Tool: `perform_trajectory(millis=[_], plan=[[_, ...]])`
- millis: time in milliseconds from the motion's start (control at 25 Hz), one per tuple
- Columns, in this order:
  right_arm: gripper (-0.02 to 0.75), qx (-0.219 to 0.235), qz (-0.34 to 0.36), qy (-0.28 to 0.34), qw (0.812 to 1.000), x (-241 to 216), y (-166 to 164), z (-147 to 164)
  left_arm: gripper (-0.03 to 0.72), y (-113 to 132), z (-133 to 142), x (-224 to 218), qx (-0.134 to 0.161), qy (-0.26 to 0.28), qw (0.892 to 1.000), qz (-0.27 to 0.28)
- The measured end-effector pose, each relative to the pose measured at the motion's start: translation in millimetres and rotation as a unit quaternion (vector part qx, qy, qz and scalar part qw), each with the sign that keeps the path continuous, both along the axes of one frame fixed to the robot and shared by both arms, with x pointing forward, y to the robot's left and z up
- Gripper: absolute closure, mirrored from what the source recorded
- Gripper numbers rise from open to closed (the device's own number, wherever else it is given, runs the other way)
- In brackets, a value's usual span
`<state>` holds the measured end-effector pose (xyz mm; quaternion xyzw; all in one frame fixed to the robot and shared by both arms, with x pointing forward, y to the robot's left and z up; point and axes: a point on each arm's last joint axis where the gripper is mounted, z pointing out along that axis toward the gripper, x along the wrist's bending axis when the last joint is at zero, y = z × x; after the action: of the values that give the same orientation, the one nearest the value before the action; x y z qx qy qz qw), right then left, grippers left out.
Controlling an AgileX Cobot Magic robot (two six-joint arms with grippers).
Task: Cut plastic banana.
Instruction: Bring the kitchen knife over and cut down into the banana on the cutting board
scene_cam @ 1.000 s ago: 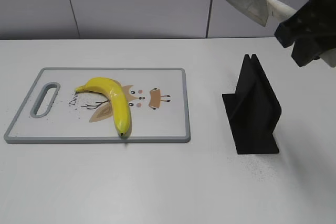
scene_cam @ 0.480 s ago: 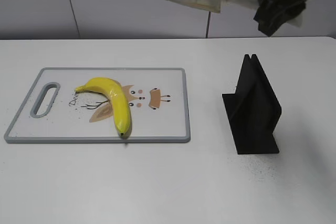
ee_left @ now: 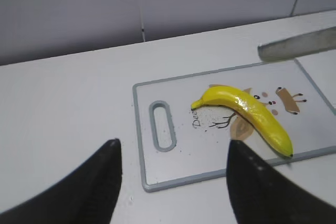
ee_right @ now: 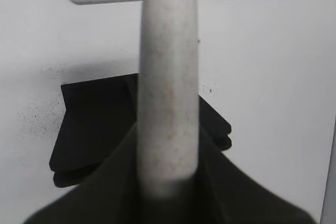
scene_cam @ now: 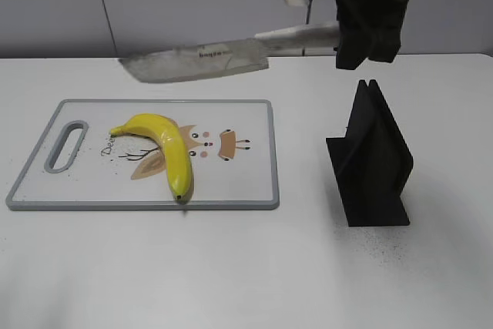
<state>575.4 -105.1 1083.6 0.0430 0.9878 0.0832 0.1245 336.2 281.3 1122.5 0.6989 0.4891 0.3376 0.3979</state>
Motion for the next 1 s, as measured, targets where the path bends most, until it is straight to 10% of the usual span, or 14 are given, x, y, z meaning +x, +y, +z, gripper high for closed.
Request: perform_trajectory(millis=[360,600,760,1000], plan=[[0.574,0.004,0.064,0.015,0.998,24.4,20.4,-26.2,0.089,-14.6,22.3,93.6,0.061,0.063,0.982,-0.165],[0.574,0.06,0.112,0.035,0.991,32.6,39.6,-36.7,0.096,-27.3,16.0,156.0,0.079,0.134,0.928,-0.339],[0.574,0.079,0.124,0.049,0.988,36.4,47.0,-46.2,0.098,-31.0,4.3,199.1,0.08,0.152,0.914,-0.368],[0.574,0.113,0.105,0.049,0.987,48.1,43.0,-48.7,0.099,-63.8,-20.2,228.7,0.184,0.172,0.86,-0.444]])
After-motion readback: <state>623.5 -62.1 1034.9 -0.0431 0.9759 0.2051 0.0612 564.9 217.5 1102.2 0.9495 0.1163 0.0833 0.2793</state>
